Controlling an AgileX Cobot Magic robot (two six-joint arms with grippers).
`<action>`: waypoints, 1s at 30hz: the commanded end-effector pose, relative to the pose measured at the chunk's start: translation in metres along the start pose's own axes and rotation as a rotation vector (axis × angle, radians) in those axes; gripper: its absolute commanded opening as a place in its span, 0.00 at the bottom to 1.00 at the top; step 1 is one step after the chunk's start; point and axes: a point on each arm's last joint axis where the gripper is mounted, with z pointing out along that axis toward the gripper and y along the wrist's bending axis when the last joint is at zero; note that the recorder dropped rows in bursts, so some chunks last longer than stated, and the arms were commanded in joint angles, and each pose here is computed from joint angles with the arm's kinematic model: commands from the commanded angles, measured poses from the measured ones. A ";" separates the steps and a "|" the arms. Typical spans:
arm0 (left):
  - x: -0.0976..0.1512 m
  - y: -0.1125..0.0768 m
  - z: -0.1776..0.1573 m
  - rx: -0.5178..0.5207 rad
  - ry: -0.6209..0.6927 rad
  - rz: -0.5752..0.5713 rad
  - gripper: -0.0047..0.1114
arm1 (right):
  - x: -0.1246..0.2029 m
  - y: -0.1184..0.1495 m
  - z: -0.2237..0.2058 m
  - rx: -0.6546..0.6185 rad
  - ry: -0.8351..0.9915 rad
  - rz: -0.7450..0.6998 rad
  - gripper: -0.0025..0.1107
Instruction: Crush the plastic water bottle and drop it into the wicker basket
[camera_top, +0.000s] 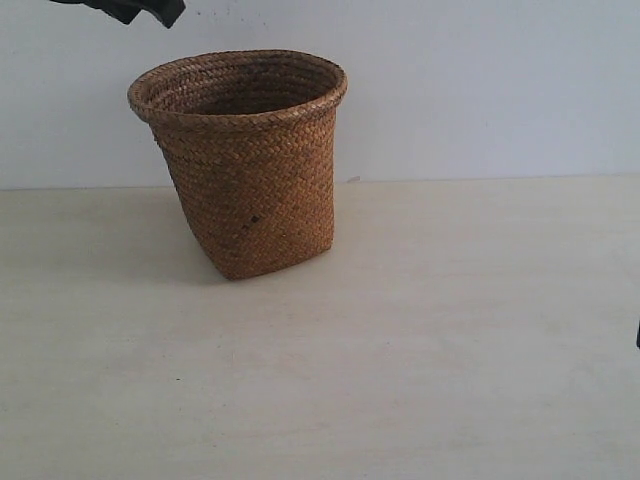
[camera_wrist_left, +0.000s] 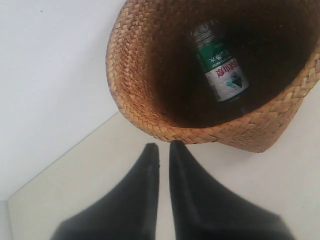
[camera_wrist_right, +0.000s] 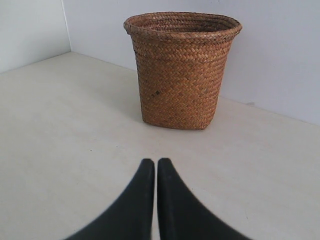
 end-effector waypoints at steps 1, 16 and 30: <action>-0.002 0.001 -0.003 -0.005 -0.018 -0.034 0.07 | 0.000 0.000 0.000 0.000 -0.010 0.002 0.02; 0.046 0.028 -0.164 0.061 -0.739 -0.318 0.07 | 0.000 0.000 0.000 0.000 -0.010 0.002 0.02; 0.258 -0.017 -0.171 -0.095 -0.874 -0.565 0.07 | 0.000 0.000 0.000 0.000 -0.010 0.002 0.02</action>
